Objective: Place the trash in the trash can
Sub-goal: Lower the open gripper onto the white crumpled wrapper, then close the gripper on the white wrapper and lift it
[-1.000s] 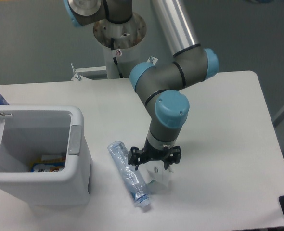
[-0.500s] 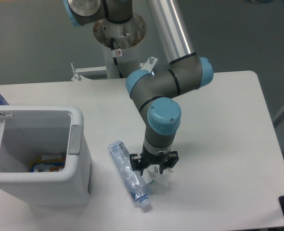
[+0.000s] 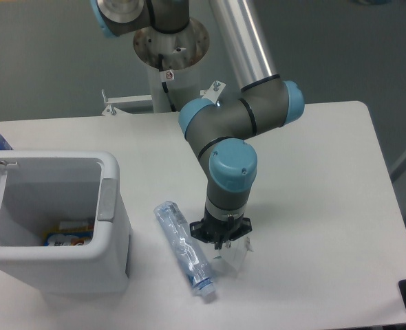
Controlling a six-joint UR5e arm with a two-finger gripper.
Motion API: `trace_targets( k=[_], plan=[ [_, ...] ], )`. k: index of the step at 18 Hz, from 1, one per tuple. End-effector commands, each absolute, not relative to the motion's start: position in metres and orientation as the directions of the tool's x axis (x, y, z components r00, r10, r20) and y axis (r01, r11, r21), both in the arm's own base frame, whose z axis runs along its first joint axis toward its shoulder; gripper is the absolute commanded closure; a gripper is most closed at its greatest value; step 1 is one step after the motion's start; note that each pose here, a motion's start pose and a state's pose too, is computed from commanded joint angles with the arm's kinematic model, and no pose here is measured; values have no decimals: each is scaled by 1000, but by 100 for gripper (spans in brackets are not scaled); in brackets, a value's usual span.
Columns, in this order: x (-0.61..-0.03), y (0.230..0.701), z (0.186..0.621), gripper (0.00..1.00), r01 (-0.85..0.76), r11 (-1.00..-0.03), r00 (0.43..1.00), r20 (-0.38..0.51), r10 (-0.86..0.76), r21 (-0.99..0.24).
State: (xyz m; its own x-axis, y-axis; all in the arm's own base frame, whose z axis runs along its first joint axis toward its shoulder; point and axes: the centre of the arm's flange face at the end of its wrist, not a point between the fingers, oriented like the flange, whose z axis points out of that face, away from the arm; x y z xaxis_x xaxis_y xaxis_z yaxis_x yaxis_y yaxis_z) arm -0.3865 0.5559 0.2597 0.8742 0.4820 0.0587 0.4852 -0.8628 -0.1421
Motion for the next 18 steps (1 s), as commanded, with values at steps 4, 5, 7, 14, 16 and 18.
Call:
trace_targets(
  k=[4, 5, 7, 14, 16, 18],
  plan=[
    [-412, 558, 286, 100, 492, -848, 869, 45, 494, -199],
    [-426, 551, 295, 100, 507, -834, 859, 43, 511, -216],
    [-435, 554, 317, 100, 507, -822, 857, 49, 513, -260],
    [-472, 554, 423, 100, 541, -708, 818, 86, 569, -453],
    [-478, 549, 451, 100, 563, -661, 797, 116, 592, -497],
    [-482, 544, 475, 100, 571, -626, 785, 131, 605, -532]
  ],
)
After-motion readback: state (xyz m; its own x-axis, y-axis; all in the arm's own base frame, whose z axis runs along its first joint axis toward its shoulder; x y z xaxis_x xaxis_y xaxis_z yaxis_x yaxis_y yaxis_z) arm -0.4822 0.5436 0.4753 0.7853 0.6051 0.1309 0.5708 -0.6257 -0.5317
